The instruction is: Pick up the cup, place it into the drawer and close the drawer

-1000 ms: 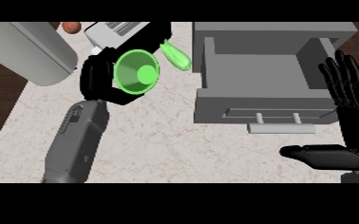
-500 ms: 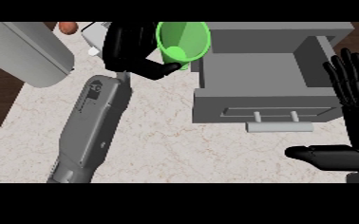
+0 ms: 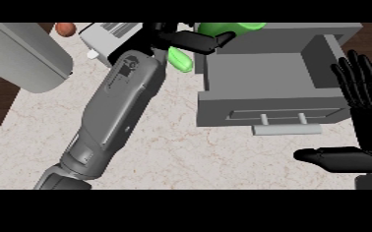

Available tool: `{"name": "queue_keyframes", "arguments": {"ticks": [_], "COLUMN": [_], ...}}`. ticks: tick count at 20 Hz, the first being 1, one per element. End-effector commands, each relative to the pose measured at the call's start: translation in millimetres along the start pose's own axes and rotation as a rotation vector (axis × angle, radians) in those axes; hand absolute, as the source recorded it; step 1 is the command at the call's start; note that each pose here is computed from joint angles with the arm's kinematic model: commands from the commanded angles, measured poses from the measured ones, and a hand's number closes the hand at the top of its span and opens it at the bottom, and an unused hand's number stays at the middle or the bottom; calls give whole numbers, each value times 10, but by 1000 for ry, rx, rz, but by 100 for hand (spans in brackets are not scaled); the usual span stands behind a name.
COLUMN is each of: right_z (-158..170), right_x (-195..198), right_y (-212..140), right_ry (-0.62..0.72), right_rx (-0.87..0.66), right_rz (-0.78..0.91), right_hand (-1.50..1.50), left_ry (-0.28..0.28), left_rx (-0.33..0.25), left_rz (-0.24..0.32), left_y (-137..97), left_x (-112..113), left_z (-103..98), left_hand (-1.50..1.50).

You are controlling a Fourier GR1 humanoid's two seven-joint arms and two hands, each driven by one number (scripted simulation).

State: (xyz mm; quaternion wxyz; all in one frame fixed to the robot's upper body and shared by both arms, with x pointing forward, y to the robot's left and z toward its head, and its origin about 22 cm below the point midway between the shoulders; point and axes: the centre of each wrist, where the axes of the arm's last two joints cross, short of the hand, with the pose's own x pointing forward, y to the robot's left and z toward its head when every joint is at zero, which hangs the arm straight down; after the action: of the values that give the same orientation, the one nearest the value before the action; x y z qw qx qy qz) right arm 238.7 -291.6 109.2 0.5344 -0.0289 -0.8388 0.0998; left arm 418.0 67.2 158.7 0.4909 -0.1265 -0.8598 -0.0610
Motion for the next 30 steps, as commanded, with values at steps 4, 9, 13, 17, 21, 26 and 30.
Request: {"name": "queue_keyframes", "arguments": {"ticks": [4, 9, 13, 17, 21, 26, 30], "right_z": [46, -39, 8, -25, -106, -55, -77], "right_x": [41, -118, -40, 19, -16, -97, -96], "right_y": [38, -3, -65, 39, 57, 49, -103], "right_ry": [-15, -19, -8, -19, -22, -24, -30], "right_rx": [-8, 7, 28, 43, 33, 23, 58], "right_rz": [12, -5, -8, -5, -14, 5, 0], "right_hand": [-150, -150, -150, -150, -150, -150, -150], "left_ry": [100, 143, 175, 210, 247, 308, 330], "left_rx": [18, 25, -1, 2, -33, -103, -83], "left_rz": [22, -52, -70, -101, -227, -251, -354], "left_y": [-290, -286, -389, -473, -482, -517, -513], "left_x": [218, -180, -276, -249, -407, -470, -530], "left_z": [-379, -191, -70, -115, 25, 97, 136], "left_hand": [150, 150, 150, 150, 150, -150, -150]}}
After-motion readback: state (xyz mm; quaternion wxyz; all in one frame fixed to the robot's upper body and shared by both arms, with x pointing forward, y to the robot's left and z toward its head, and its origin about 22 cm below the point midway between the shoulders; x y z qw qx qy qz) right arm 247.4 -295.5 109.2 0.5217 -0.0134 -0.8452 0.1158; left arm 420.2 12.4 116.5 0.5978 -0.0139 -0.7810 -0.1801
